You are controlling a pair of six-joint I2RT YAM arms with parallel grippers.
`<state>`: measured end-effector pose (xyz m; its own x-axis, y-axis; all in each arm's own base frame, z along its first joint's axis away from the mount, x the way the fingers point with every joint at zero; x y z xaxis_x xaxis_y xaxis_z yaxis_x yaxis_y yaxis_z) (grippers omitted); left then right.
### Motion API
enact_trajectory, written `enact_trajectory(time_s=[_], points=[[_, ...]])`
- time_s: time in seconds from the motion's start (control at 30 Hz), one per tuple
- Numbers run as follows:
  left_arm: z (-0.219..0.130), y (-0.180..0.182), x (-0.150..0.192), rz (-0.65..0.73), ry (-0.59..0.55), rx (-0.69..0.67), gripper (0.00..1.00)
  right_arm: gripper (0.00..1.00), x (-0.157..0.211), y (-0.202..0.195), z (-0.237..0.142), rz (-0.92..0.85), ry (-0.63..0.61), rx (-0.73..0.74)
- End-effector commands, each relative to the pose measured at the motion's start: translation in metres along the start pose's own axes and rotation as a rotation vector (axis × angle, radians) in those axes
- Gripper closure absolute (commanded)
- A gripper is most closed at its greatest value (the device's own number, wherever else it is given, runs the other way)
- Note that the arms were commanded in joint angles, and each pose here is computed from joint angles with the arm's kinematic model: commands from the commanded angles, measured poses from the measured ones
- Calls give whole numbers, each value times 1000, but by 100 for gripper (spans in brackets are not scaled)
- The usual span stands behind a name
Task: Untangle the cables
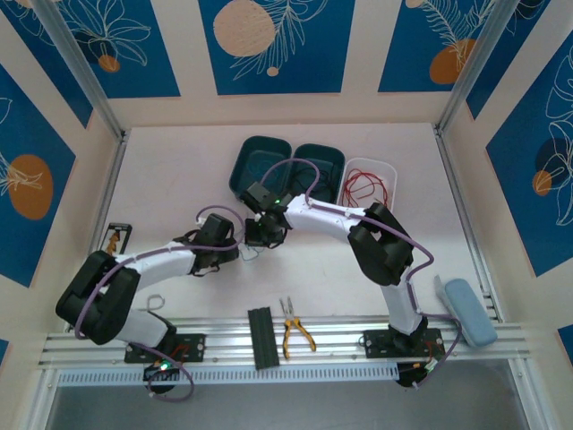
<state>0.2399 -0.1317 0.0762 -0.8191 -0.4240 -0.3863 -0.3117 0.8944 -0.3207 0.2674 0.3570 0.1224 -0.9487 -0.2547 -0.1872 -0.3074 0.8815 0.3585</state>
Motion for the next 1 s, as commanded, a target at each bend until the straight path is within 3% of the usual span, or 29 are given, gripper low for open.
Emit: enact_trajectory(time_s=[0.0, 0.23, 0.53, 0.7, 0.97], points=[[-6, -49, 0, 12, 10, 307, 55, 100, 1, -6, -15, 24, -5, -8], [-34, -61, -12, 86, -25, 355, 51, 100, 0, -14, -22, 44, -25, -20], [-8, -62, -3, 144, 56, 306, 50, 100, 1, -15, -20, 55, -17, -47], [3, -64, -3, 181, 65, 274, 61, 100, 2, -15, -18, 55, -11, -51], [22, -65, -2, 214, 95, 230, 59, 100, 1, -14, -17, 51, -9, -55]])
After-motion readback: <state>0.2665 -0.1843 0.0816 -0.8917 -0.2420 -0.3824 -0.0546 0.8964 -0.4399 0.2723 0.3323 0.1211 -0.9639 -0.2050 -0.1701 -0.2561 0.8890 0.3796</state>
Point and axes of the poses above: each hand's point on the last joint's axis, 136 mm out from that joint toward the fingers, its own z axis out along the fingers, its own y axis along the line the jaws close on, x = y × z, the point moved 7 cm from there along -z, back along the fingers, and after that the axes turned 11 degrees about -z, right-handed, at the moved point
